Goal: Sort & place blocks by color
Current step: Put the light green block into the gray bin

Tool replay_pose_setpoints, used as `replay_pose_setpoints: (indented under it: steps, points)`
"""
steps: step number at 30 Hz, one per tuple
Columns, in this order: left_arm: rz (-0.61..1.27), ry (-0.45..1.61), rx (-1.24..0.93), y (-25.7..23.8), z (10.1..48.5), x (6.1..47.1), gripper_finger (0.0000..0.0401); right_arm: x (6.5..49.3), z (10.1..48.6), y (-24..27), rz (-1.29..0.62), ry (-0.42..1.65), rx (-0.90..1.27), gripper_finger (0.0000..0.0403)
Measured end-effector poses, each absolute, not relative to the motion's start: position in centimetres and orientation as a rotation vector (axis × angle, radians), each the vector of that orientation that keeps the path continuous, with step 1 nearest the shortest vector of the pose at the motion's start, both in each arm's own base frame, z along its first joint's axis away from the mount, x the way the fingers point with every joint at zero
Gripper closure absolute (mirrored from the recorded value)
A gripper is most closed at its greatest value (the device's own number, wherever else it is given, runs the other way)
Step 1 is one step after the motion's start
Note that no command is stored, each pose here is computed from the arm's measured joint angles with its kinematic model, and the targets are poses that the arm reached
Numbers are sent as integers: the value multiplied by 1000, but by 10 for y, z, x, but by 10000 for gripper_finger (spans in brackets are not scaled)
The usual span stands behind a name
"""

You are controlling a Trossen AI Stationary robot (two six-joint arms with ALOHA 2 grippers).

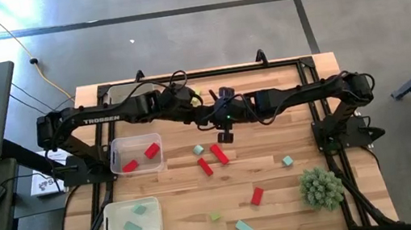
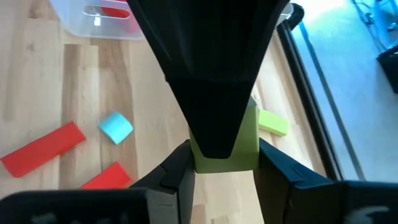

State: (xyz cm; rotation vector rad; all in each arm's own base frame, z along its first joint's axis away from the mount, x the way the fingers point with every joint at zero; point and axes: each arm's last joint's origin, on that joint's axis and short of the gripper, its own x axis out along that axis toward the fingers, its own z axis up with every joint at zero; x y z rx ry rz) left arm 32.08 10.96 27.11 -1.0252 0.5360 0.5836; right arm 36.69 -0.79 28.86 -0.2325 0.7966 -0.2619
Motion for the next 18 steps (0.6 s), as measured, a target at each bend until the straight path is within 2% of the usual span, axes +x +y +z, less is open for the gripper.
replay_pose_setpoints:
  steps: [6,18]
  points:
    - [568,535,-998,110,272,321,293,368,290,-9,-289,782,-241,245]
    - [564,536,-975,110,273,322,293,364,294,-10,-347,825,-225,237]
